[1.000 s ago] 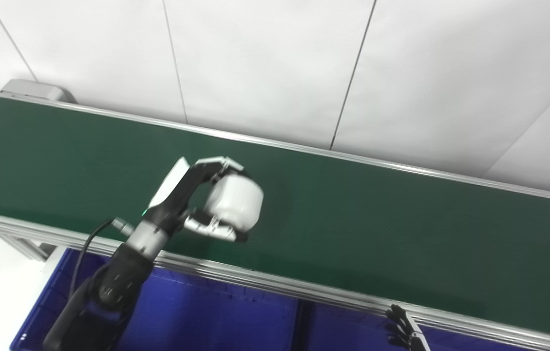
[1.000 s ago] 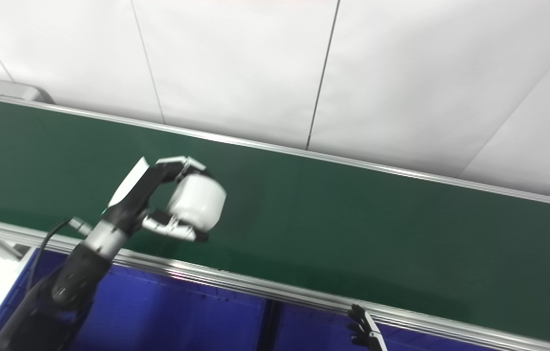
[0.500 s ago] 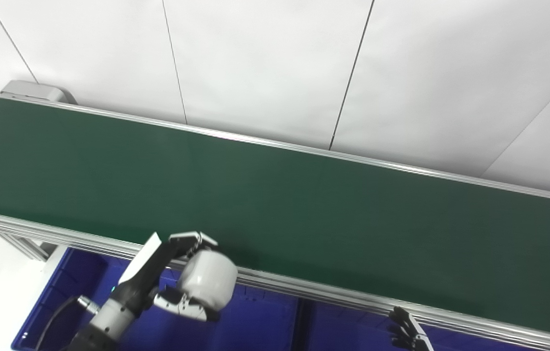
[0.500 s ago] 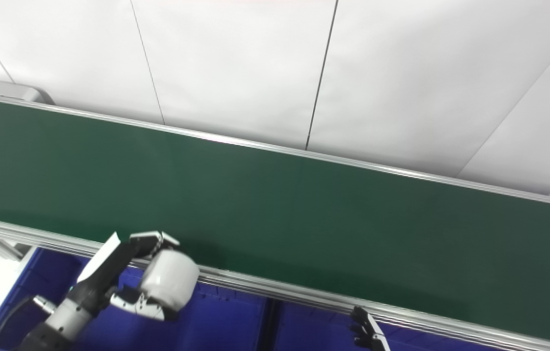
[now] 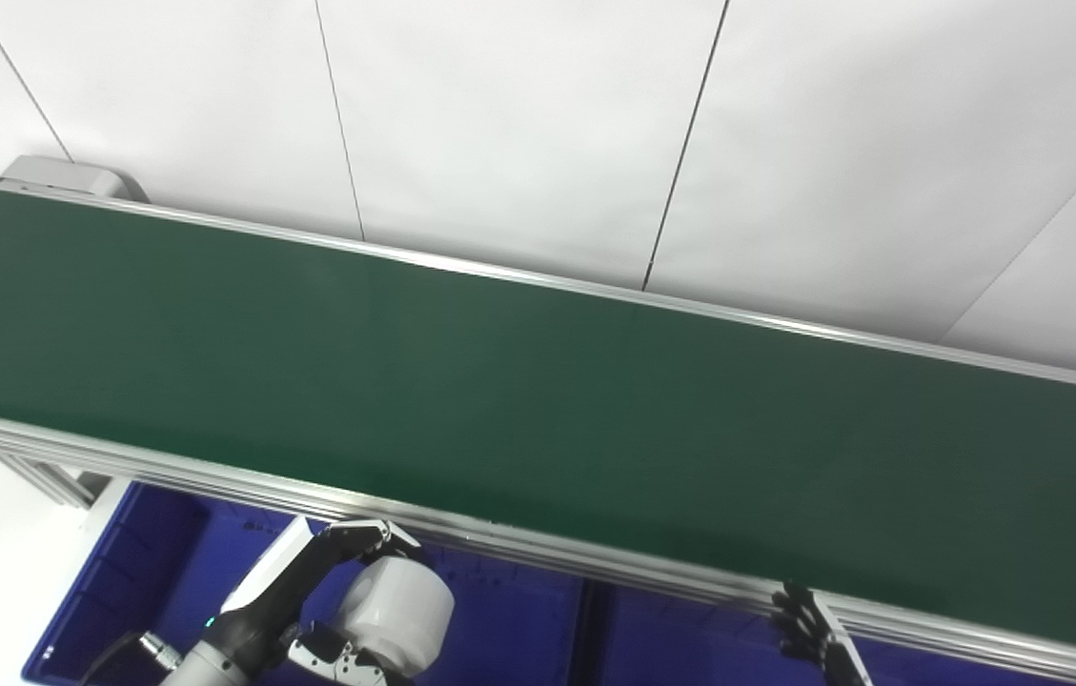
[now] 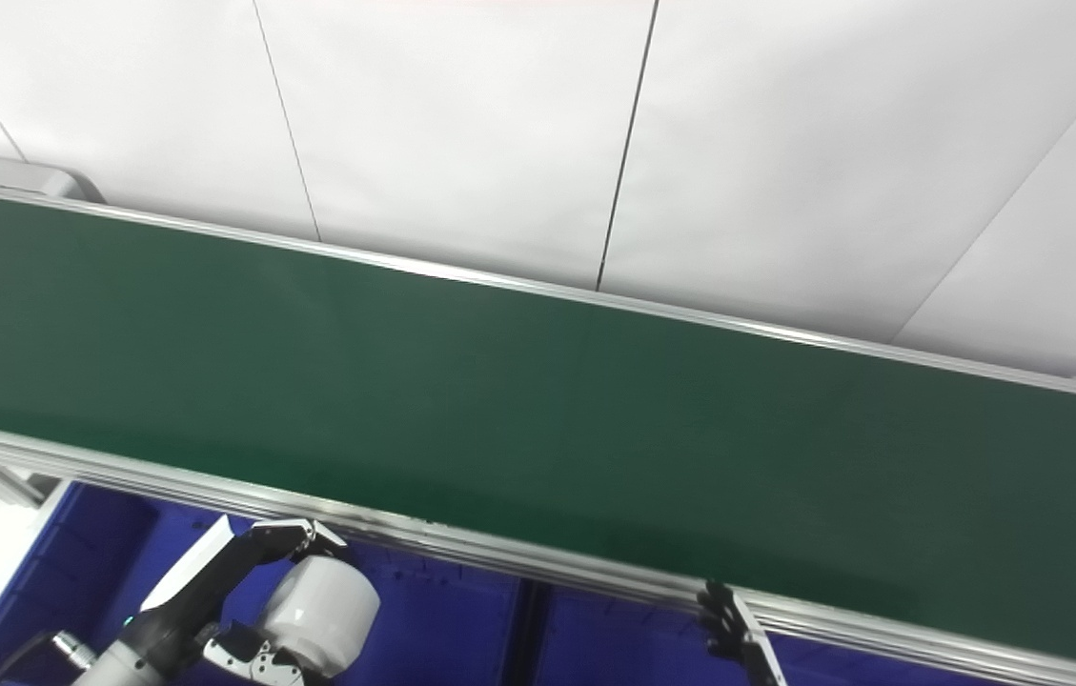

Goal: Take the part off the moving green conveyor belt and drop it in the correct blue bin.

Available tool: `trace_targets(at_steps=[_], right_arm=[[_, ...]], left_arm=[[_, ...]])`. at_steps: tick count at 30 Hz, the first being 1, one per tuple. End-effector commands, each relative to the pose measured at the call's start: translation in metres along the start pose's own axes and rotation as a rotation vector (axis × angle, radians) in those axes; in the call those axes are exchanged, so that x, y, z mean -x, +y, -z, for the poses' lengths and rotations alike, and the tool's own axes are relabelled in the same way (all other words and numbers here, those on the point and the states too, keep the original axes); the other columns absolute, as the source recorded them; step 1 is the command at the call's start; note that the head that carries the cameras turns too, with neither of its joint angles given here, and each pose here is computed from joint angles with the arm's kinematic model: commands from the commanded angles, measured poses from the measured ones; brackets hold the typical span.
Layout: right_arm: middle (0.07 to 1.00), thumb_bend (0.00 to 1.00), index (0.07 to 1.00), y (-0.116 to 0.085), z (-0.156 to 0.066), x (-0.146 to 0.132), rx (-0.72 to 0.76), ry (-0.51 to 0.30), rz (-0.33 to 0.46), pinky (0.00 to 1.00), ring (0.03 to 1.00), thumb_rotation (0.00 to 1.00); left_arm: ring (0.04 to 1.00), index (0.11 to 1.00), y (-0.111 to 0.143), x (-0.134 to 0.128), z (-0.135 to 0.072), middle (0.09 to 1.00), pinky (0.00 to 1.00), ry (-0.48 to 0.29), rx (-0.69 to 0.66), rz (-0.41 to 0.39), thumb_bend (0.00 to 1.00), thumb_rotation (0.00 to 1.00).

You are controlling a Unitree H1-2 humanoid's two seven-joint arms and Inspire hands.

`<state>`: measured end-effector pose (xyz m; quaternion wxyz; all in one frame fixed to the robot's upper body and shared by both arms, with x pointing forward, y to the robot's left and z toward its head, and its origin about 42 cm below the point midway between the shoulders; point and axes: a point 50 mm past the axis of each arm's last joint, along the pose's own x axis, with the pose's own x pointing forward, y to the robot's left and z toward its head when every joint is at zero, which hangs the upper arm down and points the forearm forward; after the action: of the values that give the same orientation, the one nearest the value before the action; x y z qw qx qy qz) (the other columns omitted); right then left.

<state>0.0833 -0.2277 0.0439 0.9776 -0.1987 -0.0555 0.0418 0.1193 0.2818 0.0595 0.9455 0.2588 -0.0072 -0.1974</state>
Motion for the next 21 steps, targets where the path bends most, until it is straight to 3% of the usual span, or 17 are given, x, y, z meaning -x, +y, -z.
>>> trace_targets(at_steps=[1, 11, 16, 17, 19, 21], right_arm=[[0.821, 0.81, 0.865, -0.006, -0.010, -0.003, -0.030, -0.068, 0.011, 0.70, 0.766, 0.41], [0.823, 0.80, 0.885, -0.018, -0.018, -0.002, -0.056, -0.071, -0.003, 0.73, 0.769, 0.36], [0.820, 0.78, 0.892, -0.018, -0.019, -0.003, -0.070, -0.074, -0.008, 0.73, 0.764, 0.32], [0.816, 0.78, 0.889, -0.017, -0.020, -0.003, -0.072, -0.075, -0.004, 0.73, 0.761, 0.32], [0.812, 0.78, 0.885, -0.016, -0.021, -0.003, -0.078, -0.073, 0.004, 0.72, 0.758, 0.31], [0.812, 0.78, 0.883, -0.016, -0.022, -0.002, -0.086, -0.069, 0.010, 0.72, 0.759, 0.32]], left_arm=[[0.478, 0.473, 0.007, -0.004, -0.005, 0.512, 0.51, -0.041, -0.045, 0.000, 0.50, 0.00], [0.495, 0.469, 0.019, -0.024, 0.006, 0.508, 0.55, 0.084, -0.169, 0.051, 0.50, 0.00], [0.502, 0.468, 0.013, -0.021, 0.007, 0.505, 0.60, 0.080, -0.193, 0.174, 0.50, 0.00], [0.529, 0.467, 0.012, -0.019, 0.006, 0.510, 0.62, 0.081, -0.201, 0.202, 0.50, 0.00], [0.675, 0.490, 0.011, -0.015, 0.005, 0.643, 0.71, 0.088, -0.237, 0.262, 0.51, 0.06], [0.736, 0.496, 0.011, -0.013, 0.005, 0.704, 0.78, 0.103, -0.261, 0.310, 0.51, 0.08]])
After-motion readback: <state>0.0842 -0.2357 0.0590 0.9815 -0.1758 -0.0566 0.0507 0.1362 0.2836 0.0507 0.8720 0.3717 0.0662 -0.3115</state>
